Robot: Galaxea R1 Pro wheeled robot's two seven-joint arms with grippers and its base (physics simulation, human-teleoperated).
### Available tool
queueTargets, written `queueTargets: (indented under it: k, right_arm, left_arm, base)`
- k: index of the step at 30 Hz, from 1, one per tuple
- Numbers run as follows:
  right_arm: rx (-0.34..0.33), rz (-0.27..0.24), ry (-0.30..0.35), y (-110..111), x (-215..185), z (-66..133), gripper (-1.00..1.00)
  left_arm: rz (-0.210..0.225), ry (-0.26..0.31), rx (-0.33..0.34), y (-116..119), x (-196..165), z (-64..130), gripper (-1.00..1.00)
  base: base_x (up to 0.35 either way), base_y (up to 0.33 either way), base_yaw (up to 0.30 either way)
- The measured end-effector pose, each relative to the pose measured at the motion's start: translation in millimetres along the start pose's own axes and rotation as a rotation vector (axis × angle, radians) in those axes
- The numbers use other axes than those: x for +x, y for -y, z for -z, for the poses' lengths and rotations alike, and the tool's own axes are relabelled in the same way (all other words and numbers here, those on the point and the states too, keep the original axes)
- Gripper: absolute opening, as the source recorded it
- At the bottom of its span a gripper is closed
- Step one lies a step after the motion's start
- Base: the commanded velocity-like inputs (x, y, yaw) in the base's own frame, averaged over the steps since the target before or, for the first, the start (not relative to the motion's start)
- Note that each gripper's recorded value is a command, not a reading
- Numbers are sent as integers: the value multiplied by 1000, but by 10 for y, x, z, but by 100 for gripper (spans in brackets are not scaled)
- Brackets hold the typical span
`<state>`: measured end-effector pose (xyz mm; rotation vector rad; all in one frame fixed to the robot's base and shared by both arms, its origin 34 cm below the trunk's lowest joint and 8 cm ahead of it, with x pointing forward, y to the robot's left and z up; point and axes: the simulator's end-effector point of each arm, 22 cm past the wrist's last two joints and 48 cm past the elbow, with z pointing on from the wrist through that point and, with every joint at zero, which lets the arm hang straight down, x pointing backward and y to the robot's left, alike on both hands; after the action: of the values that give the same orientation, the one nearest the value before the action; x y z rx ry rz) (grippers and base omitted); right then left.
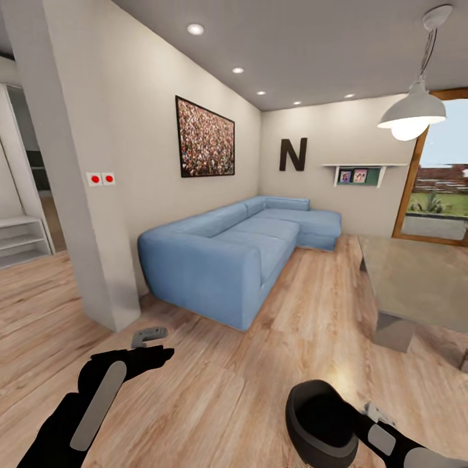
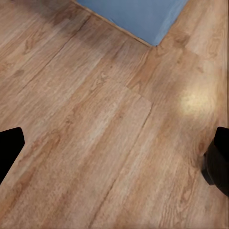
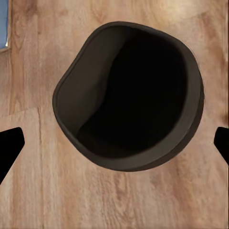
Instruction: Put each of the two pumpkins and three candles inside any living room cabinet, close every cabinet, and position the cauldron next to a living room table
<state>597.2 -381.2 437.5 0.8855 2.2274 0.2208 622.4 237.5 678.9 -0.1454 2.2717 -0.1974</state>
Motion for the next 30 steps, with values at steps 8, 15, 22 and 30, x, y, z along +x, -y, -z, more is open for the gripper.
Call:
queueTargets:
  k: [8,15,22,30]
  right_arm:
    - [-4,-1,5,-20,-24,15,100]
    - [-8,-1,8,-38,-45,30,100]
    - [-12,-2,12,-55,-65,44,100]
    - [-17,-3,17,-75,-91,60,100]
  left_arm:
    - [-1,7,1,6,-24,25,100]
    - [-1,13,2,11,-45,48,100]
    - [-2,19,3,18,-65,71,100]
    - [-2,26,5,25,-88,97,100]
  base:
    - [0,0,-267]
    - [38,0,-267]
    - [102,-8,-267]
    - [144,-88,-267]
